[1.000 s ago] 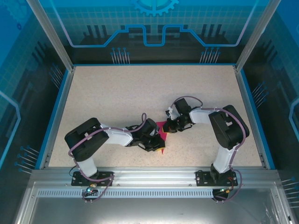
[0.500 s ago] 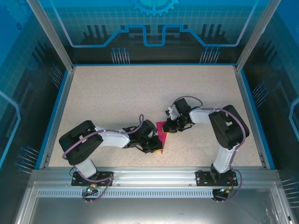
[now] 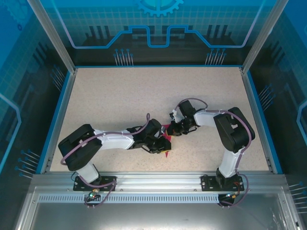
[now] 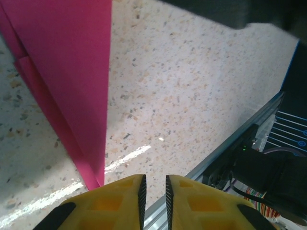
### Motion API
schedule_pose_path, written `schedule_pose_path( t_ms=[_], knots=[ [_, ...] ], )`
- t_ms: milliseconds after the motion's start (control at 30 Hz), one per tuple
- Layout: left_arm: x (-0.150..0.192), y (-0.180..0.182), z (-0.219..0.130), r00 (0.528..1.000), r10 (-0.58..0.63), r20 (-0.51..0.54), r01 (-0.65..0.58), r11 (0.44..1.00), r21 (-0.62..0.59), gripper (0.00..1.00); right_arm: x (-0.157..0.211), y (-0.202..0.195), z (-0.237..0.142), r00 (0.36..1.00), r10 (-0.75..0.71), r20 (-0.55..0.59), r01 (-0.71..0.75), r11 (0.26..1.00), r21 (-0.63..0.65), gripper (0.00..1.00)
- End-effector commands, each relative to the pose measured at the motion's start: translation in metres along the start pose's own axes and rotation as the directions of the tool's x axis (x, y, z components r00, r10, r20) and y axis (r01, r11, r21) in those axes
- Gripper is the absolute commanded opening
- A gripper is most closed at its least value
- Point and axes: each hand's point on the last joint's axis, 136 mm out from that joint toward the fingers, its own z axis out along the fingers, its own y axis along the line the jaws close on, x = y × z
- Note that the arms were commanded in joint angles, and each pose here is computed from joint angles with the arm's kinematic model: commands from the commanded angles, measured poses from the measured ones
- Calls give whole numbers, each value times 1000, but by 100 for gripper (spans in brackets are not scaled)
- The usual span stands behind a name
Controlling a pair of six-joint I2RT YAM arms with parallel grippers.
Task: Fold a paper plane with a square sheet of paper (fold left side to right side)
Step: Fold the wing for the fifth time at the center of the table.
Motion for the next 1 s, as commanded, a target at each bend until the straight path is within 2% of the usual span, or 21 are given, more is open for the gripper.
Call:
schedule_pose_path(
  t_ms=[0, 433, 967],
  knots=[
    [8, -8, 11, 998, 15, -63, -14, 999, 29, 22, 18, -38, 15, 998, 37, -51, -28, 986, 162, 6],
    [15, 19, 19, 996, -33, -77, 29, 998, -52, 21, 19, -39, 14, 998, 36, -55, -27, 986, 165, 6],
    [23, 38, 16, 994, -76, -79, 69, 994, -88, 21, 20, -41, 15, 997, 40, -60, -29, 984, 173, 6]
  ],
)
